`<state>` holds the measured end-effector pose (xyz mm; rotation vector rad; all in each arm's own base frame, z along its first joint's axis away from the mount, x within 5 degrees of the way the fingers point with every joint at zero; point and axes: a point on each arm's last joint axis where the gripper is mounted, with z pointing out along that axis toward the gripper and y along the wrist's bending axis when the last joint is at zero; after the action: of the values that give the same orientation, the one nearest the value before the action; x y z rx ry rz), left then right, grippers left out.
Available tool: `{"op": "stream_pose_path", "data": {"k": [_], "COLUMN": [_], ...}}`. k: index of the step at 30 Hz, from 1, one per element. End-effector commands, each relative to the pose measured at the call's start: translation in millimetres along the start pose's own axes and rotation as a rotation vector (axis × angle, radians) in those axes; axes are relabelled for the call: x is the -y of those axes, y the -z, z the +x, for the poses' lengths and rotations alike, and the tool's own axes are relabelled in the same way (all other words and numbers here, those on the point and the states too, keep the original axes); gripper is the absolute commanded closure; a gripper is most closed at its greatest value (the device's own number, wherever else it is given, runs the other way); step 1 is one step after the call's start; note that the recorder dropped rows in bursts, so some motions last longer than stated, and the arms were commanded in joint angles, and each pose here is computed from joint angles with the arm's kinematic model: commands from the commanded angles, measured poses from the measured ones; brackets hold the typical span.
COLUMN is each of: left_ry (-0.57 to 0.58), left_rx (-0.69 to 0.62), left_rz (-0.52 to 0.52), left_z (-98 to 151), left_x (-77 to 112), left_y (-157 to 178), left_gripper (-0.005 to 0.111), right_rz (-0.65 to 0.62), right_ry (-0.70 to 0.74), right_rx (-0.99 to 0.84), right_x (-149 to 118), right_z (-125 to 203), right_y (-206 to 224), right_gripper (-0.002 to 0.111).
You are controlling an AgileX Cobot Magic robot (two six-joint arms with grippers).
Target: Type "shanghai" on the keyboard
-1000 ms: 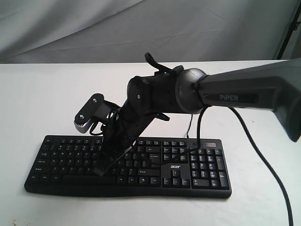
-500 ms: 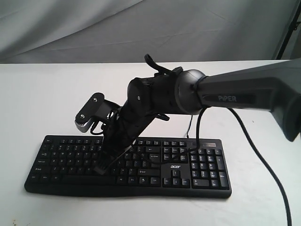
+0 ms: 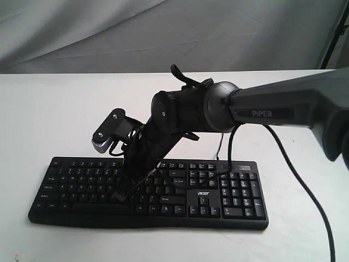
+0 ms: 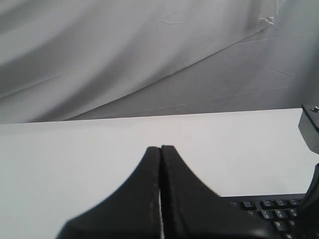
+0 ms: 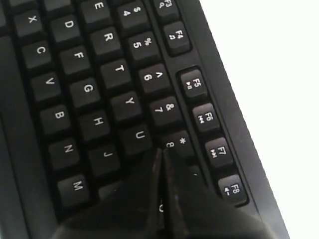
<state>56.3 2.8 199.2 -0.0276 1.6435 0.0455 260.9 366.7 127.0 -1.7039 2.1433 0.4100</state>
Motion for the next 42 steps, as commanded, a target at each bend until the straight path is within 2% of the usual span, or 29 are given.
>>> {"op": "stream_pose_path", "data": {"k": [1,6,17,22,23,26,28,35,38,40,42], "left_ry": [0.009,0.009,0.009,0.009,0.009,0.009,0.009,0.009,0.009,0.009,0.009], "left_rx": [0.006,0.006,0.006,0.006,0.006,0.006,0.006,0.006,0.006,0.006,0.006], "left_rz": [0.008,0.008,0.008,0.008,0.008,0.008,0.008,0.008,0.008,0.008,0.008], "left_z": [0,0,0,0,0,0,0,0,0,0,0], "left_x": [0.5,0.5,0.5,0.5,0.5,0.5,0.5,0.5,0.5,0.5,0.5], "left_y": [0,0,0,0,0,0,0,0,0,0,0], "left_gripper": [0.107,0.107,0.107,0.107,0.107,0.107,0.107,0.107,0.107,0.107,0.107], "right_rz": [-0.01,-0.006,0.083,0.178,0.231,0.3,0.285,0.322,0.439,0.443,0.438], "right_ry": [-0.005,-0.003,0.07,0.082,0.084,0.007,-0.057,-0.047,0.014,-0.067,-0.097], "right_rx": [-0.014,-0.004,0.104,0.274,0.365,0.563,0.624,0.767,0.894,1.03,1.076], "right_x": [2,2,0,-10,-16,-34,-47,-64,-66,-71,-74], "right_z": [6,3,-23,-28,-25,-8,6,19,22,27,30], "right_y": [-9,-4,75,142,172,236,265,321,350,374,384], "right_gripper": [0.108,0.108,0.108,0.108,0.108,0.108,0.108,0.108,0.108,0.108,0.108]}}
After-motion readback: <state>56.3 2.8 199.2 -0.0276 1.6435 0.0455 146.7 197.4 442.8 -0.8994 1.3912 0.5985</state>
